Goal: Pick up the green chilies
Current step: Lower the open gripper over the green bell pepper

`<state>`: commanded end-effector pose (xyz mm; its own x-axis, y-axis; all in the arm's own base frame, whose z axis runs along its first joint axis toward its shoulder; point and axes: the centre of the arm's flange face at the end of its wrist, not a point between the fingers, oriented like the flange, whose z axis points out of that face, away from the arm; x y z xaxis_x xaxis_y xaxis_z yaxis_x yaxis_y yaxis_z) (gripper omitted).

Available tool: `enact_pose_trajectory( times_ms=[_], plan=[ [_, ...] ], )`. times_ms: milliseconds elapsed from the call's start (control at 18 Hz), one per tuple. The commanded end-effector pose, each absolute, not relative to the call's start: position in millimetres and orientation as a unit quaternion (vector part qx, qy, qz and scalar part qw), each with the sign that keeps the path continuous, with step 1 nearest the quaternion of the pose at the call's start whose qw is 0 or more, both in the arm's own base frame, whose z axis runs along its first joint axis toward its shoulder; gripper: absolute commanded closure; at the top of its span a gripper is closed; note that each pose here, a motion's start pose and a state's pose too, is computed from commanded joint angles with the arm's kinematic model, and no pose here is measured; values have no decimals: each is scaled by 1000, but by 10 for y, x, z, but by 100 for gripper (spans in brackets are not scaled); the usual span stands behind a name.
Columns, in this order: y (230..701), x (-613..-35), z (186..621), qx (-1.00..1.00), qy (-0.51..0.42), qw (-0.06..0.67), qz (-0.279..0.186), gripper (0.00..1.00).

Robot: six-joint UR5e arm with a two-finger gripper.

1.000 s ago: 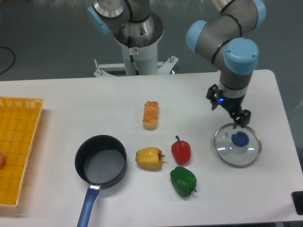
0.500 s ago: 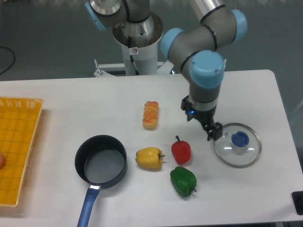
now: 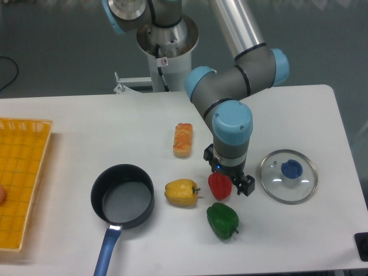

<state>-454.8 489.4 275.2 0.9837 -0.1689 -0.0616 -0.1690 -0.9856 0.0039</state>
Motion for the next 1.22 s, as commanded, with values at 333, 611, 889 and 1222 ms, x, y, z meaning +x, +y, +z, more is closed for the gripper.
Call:
enact_pose_trajectory(
  times_ms=[333, 611, 889, 1222],
  plan=[
    [4924, -4582, 2778, -999, -8, 24, 38, 0],
    [4997, -4563, 2794, -988, -144, 47, 24, 0],
    [5072, -4568, 2722, -967, -243, 75, 2, 0],
    [5106, -4594, 2592, -933, -353, 74, -7, 0]
  ],
)
